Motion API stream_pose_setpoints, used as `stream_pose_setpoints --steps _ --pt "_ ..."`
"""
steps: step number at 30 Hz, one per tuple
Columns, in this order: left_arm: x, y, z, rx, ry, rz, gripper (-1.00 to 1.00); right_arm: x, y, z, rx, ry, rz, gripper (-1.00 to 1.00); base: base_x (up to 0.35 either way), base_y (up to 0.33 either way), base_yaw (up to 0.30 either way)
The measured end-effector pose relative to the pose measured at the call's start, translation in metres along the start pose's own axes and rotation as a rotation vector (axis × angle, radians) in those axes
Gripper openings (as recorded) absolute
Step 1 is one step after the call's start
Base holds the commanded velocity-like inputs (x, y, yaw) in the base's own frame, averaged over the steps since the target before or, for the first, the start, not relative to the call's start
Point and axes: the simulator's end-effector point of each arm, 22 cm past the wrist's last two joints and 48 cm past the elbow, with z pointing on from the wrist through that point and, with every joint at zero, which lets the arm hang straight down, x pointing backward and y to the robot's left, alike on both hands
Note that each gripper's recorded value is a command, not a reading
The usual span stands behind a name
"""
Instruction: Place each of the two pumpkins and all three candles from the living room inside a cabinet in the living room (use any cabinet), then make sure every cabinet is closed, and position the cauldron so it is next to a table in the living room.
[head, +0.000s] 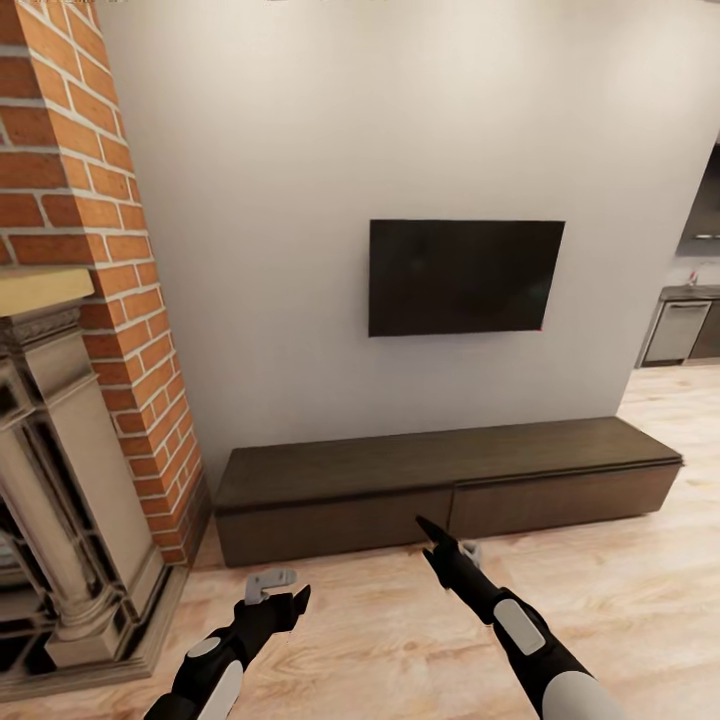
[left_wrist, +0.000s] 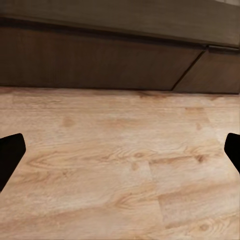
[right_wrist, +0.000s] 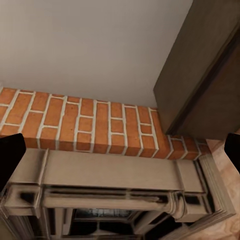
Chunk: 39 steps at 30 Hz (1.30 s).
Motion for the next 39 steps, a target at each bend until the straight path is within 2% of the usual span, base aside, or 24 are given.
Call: stream_pose_setpoints --steps 9,24,29,39 --pt "-0.006 -0.002 -0.003 0.001 -0.014 0.002 1.0 0.003 0.009 0.002 -0.015 0.002 -0.002 1.0 0.143 -0.111 0.084" --pt "-0.015 -0.003 -0.007 0.0 -0.035 0.007 1.0 0.002 0.022 0.001 -0.035 -0.002 -0.011 1.0 0.237 0.151 0.072" --pt "-0.016 -0.003 -0.007 -0.001 -0.036 0.008 1.0 0.001 0.023 0.001 -0.036 -0.007 -0.007 1.0 0.186 0.023 0.012" --pt "-0.013 -0.004 -0.005 0.002 -0.038 0.007 1.0 -0.003 0.015 0.0 -0.027 -0.025 0.0 1.0 0.024 0.002 0.001"
